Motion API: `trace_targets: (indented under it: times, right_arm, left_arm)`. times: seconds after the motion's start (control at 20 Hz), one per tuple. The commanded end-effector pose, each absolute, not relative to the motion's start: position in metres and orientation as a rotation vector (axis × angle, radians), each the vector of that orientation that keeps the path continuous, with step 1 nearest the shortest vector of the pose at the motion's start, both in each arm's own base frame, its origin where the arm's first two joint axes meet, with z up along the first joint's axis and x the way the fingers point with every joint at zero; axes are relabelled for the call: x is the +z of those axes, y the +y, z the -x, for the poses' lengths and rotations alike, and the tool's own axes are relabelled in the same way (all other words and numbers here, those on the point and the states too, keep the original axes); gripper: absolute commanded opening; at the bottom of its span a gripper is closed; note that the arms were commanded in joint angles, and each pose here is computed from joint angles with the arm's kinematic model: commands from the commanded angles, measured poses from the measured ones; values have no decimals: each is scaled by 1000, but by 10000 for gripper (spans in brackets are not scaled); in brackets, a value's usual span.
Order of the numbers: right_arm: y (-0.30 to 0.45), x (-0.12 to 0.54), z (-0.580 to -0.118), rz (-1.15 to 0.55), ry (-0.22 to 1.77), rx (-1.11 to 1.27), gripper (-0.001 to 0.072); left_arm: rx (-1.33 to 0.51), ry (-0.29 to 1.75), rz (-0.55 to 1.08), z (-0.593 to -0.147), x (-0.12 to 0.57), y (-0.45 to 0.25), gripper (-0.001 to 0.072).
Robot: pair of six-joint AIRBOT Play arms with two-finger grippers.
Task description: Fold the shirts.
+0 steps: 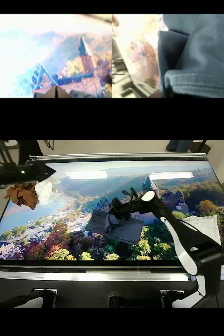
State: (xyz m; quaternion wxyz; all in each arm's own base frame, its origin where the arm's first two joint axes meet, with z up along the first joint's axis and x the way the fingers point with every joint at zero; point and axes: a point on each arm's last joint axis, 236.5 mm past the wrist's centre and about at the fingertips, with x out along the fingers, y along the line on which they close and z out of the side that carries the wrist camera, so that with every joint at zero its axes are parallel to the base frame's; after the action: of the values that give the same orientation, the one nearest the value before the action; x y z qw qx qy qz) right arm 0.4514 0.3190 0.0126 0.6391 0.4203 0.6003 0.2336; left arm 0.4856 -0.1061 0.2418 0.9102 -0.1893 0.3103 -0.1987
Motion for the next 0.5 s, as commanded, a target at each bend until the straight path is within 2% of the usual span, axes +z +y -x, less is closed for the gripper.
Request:
trace_targets:
  times: [0.0, 0.05, 0.1, 0.2, 0.3, 0.45]
  right_arm:
    - [352, -12, -456, -1115, 1401, 529, 385]
    - [354, -11, -456, -1097, 1390, 558, 527]
    - [351, -3, -455, -1063, 1369, 614, 558]
    - [327, 13, -450, -989, 1365, 678, 559]
    - [277, 22, -451, -888, 1369, 639, 559]
    - [165, 11, -441, -681, 1433, 363, 559]
  left_arm:
    - [-419, 603, 331, -464, 266, -99, 23]
    - [-425, 612, 329, -463, 264, -102, 24]
    - [-425, 617, 331, -463, 261, -103, 24]
    - [-415, 632, 330, -464, 254, -100, 24]
    - [-398, 650, 324, -465, 244, -95, 24]
    - [-377, 671, 308, -465, 234, -89, 24]
